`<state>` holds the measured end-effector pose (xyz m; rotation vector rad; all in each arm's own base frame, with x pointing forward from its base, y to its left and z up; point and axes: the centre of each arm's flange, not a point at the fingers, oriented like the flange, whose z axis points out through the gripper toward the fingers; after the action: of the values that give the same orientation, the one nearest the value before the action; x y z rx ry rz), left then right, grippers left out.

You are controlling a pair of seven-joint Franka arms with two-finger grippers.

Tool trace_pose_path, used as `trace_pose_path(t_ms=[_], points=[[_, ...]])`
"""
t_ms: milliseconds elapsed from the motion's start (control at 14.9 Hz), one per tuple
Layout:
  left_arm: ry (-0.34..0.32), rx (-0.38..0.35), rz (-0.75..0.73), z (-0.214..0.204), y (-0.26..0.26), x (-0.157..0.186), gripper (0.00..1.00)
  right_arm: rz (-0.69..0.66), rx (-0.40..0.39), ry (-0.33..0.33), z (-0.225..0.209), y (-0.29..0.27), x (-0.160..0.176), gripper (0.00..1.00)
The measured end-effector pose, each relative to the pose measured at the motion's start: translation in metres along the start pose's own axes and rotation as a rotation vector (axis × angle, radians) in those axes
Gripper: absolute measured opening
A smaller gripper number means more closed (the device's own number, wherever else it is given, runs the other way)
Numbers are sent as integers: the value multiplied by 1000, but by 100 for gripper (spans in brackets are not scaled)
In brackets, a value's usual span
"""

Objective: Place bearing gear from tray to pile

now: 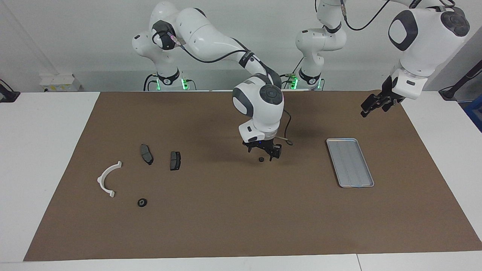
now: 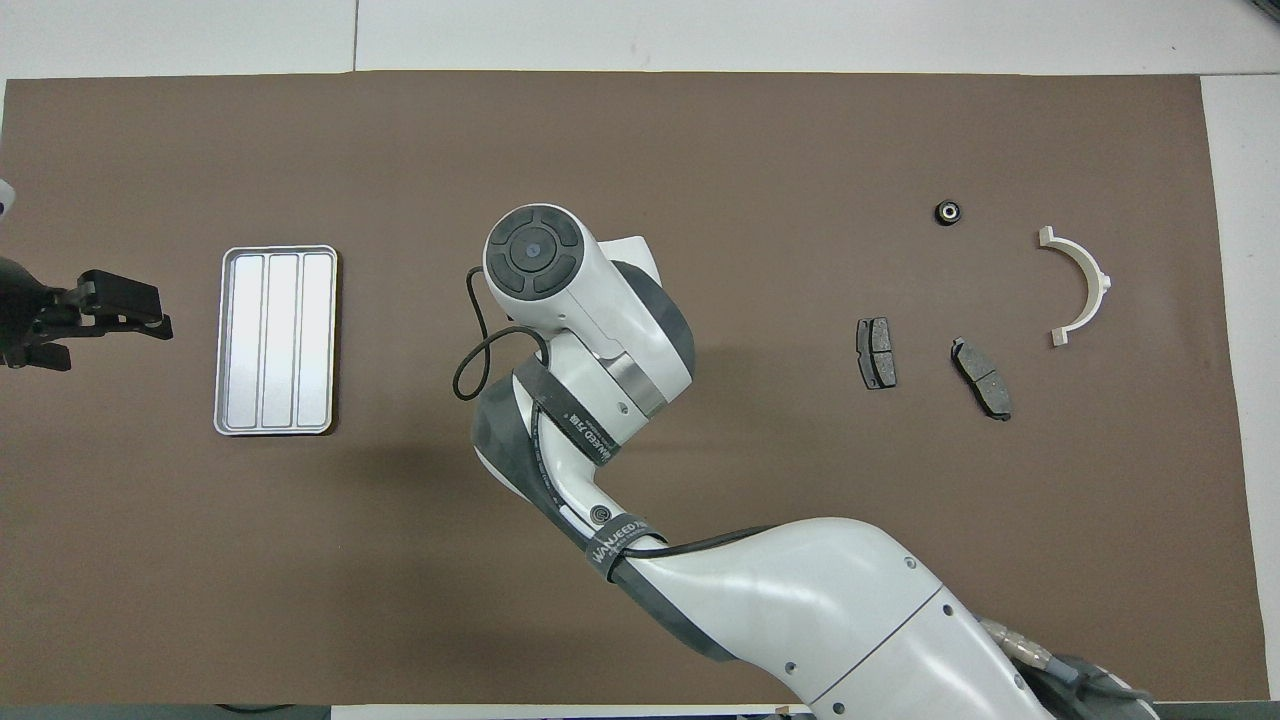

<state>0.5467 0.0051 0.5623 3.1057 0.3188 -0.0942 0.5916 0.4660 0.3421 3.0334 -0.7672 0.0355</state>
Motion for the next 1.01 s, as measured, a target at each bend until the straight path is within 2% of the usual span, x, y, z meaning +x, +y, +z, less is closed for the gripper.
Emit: trace_pose_path(t_ms=[403,1006], points=[[5,23,53,-7,10,-3,100,-13,13,4,21,-10,-7,100],[-12,27,61,-26,12,-6,100,-3,-16,-29,60,-1,-10,100]])
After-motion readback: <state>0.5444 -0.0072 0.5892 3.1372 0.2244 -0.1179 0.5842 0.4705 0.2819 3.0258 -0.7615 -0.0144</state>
